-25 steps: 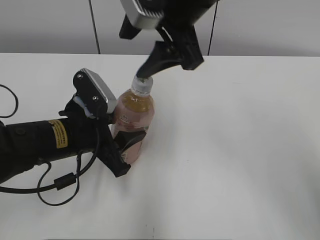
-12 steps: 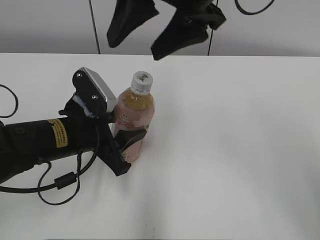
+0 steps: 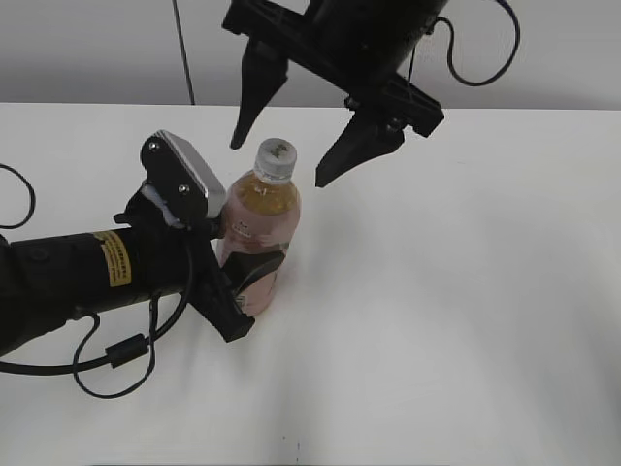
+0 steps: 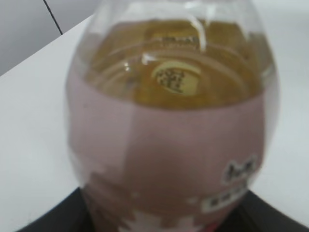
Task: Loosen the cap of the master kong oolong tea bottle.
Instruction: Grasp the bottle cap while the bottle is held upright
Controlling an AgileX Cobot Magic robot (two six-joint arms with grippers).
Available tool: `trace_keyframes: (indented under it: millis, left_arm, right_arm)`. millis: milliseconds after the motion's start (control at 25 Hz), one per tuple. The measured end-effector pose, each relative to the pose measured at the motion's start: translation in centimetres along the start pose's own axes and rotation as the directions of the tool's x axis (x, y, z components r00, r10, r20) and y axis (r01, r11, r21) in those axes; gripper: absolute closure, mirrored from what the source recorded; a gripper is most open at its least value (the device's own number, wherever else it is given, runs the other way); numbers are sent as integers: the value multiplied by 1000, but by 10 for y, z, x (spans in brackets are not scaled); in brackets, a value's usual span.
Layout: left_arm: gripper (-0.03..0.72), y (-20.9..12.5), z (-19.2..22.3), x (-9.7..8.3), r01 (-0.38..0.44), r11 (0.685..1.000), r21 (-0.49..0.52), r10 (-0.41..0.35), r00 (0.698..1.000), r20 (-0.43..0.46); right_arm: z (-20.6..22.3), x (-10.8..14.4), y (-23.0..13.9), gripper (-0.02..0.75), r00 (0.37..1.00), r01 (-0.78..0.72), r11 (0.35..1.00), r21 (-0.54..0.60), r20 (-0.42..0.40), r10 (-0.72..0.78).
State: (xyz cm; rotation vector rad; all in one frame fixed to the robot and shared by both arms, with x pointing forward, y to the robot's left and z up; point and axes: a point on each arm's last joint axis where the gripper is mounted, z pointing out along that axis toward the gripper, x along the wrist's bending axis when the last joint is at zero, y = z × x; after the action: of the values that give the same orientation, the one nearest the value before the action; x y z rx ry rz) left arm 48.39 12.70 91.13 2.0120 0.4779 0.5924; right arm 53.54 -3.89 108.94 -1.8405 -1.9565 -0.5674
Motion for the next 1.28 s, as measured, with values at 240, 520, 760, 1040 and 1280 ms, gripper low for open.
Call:
trace_keyframes:
  millis: [240, 520, 760, 1040, 1280]
  left_arm:
    - [326, 0, 0, 0, 0, 1000, 0, 0, 1000, 0]
    - [326, 0, 0, 0, 0, 1000, 0, 0, 1000, 0]
    - [326, 0, 0, 0, 0, 1000, 0, 0, 1000, 0]
    - [326, 0, 0, 0, 0, 1000, 2, 0, 1000, 0]
    - [326, 0, 0, 0, -1, 1000, 3, 1, 1000, 1]
  right_arm:
    - [7, -1, 6, 179, 999, -32, 999, -20, -3, 32]
    - [15, -3, 12, 267, 999, -45, 998, -41, -7, 45]
    - [16, -4, 14, 453, 999, -36, 998, -56, 10, 37]
    - [16, -5, 14, 455, 990, 144, 988, -53, 22, -143]
    - [16, -5, 13, 456, 691, 722, 691, -21, 46, -721]
